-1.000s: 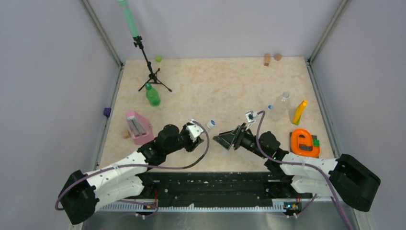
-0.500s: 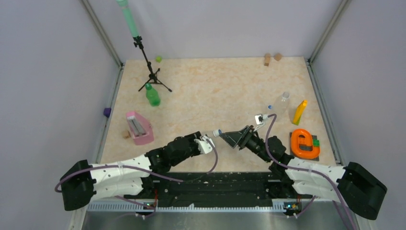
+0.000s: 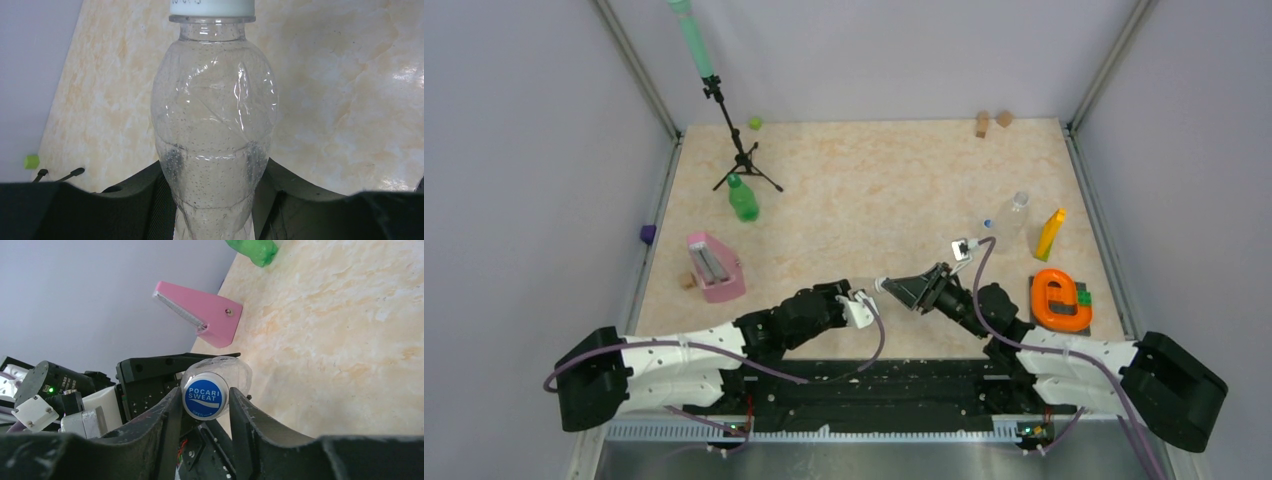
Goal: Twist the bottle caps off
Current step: Unscrew the bottle cap from the plastic bottle.
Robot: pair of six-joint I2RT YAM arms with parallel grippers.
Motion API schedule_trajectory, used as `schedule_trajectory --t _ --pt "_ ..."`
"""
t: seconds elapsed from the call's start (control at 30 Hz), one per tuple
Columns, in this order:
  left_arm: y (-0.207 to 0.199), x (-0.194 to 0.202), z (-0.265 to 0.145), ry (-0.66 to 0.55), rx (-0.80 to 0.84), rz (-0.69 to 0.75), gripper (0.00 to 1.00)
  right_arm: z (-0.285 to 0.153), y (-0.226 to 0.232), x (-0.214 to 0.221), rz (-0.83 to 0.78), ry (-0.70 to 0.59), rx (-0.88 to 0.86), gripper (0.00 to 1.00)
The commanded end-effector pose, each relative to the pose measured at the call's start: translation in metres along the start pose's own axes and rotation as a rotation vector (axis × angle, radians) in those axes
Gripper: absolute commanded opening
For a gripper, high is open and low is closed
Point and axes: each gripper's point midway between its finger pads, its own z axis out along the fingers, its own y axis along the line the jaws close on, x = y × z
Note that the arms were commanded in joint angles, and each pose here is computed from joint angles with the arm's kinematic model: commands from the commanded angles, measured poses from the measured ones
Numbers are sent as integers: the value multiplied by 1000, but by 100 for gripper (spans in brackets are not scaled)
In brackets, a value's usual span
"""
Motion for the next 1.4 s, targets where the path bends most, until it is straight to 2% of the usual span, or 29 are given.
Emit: schedule_trajectory --t 0.0,0.2,0.27,0.33,0.47,0.67,0.93,1.13,1.2,1.27,1.3,1.37 --pt "11 -20 2 -54 -35 -8 0 6 17 -9 -4 -17 -65 36" --pt "14 -26 0 -79 -42 -12 0 8 16 -6 -12 0 -64 27" --pt "11 -31 -2 -97 -25 -33 0 9 16 -5 -23 10 -67 16" --pt "6 -36 -4 -109 9 -96 0 9 19 0 -50 34 -85 12" --pt "-1 -49 -7 -158 76 -180 0 10 18 13 -119 111 -102 11" --pt "-11 -59 -15 -256 315 -369 0 9 13 21 -164 147 -109 10" --pt "-26 -79 -38 -352 572 -418 0 5 16 38 -241 235 -181 8" --pt "-30 -86 -54 -391 746 -482 0 3 31 33 -248 191 -267 7" --pt "-25 -85 -54 -392 747 -504 0 1 34 33 -241 184 -289 8" --pt "-16 -79 -46 -363 676 -515 0 2 34 34 -232 186 -291 12" --pt "-9 -72 -39 -335 610 -521 0 3 35 33 -222 183 -291 20" --pt "5 -54 -24 -270 468 -521 0 6 35 29 -192 169 -275 44"
